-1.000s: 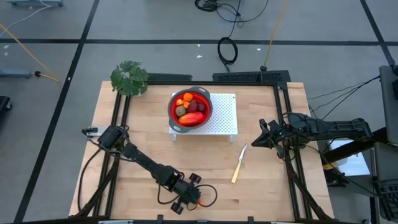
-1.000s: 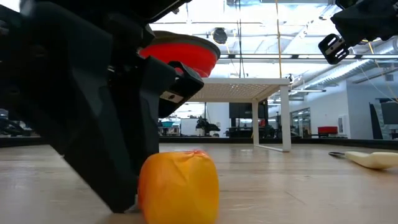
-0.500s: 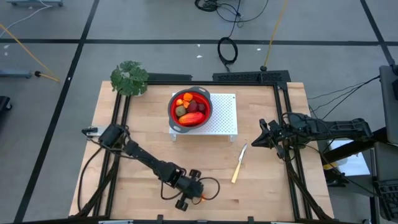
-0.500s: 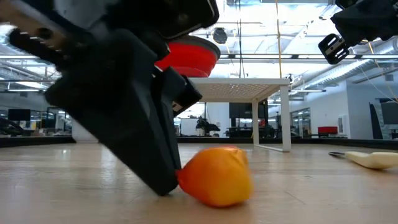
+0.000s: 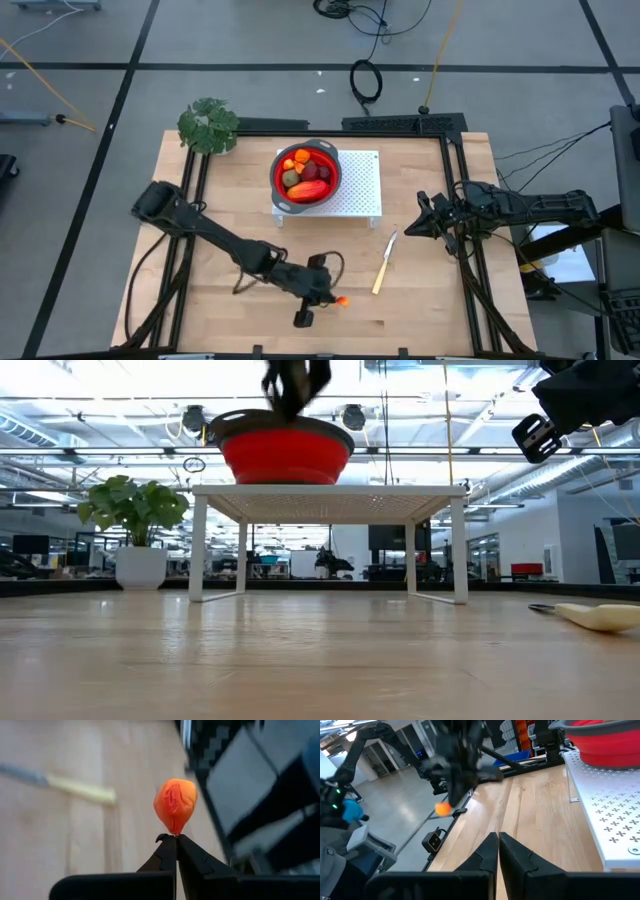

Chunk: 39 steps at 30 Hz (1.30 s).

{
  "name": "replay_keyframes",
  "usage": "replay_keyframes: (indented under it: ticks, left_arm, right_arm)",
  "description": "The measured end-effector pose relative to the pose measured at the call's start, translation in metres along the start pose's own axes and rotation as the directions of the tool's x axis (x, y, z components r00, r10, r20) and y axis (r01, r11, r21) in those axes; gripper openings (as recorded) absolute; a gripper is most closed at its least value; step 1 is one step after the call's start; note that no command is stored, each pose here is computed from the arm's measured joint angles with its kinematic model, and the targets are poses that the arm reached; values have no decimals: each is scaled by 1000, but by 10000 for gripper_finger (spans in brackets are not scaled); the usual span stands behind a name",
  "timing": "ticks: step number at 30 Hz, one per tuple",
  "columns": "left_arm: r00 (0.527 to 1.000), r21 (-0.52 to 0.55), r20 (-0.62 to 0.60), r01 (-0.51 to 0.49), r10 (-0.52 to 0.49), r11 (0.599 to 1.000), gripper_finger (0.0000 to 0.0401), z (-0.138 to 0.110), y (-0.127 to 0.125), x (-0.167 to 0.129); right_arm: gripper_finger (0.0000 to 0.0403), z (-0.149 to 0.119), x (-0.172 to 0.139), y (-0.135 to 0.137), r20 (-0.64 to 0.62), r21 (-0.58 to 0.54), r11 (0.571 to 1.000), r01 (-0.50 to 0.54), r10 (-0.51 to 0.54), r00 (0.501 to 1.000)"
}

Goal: Pick & Place Fruit
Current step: Put the orange peach into the orange strainer bowl on the shelf

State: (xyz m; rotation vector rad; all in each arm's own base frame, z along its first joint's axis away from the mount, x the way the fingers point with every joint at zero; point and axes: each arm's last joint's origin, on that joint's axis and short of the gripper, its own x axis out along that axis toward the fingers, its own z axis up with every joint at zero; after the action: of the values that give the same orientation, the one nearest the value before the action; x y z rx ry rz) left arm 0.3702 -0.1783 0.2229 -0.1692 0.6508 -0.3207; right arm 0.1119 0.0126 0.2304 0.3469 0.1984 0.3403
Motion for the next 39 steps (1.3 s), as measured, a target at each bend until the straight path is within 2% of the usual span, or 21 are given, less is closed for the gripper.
replay_keyframes:
  ticks: [3,7,12,17,24,28,33,39]
  left_arm:
    - [986,-6,166,-23,23,1000,0,21,-5,-16]
    - [917,-36,398,-14,27,999,0,48,-11,-37]
    - [782,-149,622,58,48,987,0,72,-14,-57]
    - [615,-251,784,189,85,949,0,88,-15,-72]
    - [406,-308,901,358,150,881,0,100,-15,-92]
    - [315,-348,923,430,224,833,0,104,-14,-101]
    - [240,-392,920,524,310,756,0,105,-12,-108]
    - [220,-407,913,572,344,713,0,106,-10,-109]
  right_arm:
    - [8,0,0,0,-1,0,1000,0,0,1000]
    - [8,0,0,0,-1,0,1000,0,0,1000]
    - [8,0,0,0,-2,0,1000,0,0,1000]
    - [8,0,0,0,-1,0,1000,0,0,1000]
    - [8,0,0,0,-1,0,1000,0,0,1000]
    - [8,0,0,0,-3,0,1000,0,0,1000]
    - [8,-1,0,0,-10,3,1000,3,-3,1000]
    - [8,-3,0,-1,-30,10,1000,9,-9,1000]
